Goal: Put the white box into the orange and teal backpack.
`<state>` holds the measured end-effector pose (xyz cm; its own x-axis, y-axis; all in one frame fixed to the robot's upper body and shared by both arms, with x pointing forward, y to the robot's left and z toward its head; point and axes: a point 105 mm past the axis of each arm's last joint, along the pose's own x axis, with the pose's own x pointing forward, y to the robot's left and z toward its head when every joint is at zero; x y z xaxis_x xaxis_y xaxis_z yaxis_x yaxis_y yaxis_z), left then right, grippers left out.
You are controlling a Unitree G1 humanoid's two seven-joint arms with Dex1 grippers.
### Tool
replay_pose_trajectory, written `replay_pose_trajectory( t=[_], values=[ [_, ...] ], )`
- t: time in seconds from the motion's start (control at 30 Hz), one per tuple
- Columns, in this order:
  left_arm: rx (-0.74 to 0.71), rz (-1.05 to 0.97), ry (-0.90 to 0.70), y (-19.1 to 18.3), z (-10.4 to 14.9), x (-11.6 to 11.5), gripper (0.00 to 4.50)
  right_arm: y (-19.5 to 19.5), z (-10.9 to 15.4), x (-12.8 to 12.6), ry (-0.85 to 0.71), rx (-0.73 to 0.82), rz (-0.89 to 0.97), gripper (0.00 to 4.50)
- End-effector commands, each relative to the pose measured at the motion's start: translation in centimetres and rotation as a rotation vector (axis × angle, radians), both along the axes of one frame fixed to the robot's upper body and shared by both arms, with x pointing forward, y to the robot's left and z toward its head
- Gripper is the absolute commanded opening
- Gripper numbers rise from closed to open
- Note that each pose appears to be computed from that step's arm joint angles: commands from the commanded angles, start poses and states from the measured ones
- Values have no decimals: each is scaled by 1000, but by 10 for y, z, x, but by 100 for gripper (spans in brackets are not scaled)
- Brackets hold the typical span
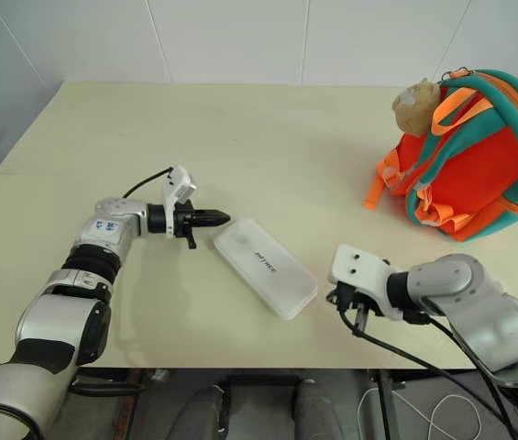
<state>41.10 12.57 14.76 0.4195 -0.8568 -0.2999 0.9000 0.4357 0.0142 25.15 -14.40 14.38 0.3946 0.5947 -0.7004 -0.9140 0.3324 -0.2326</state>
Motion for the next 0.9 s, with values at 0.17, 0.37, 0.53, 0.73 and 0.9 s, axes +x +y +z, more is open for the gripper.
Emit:
replay_pose_trajectory(
  t=[0.17,0.37,0.53,0.73,0.9],
  values=[
    [12,-52,-33,-8,10,-1,2,16,-9,2,-17,23,3,0],
    [17,-89,-7,-10,5,-6,2,22,-15,8,-27,32,-7,0],
    [37,-136,27,-12,0,-13,2,26,-10,14,-53,48,-8,0],
    [53,-186,55,-13,-2,-23,2,23,-4,22,-83,38,-15,0],
    [72,-242,79,-13,-2,-38,2,16,-1,27,-98,21,-14,0]
  ],
)
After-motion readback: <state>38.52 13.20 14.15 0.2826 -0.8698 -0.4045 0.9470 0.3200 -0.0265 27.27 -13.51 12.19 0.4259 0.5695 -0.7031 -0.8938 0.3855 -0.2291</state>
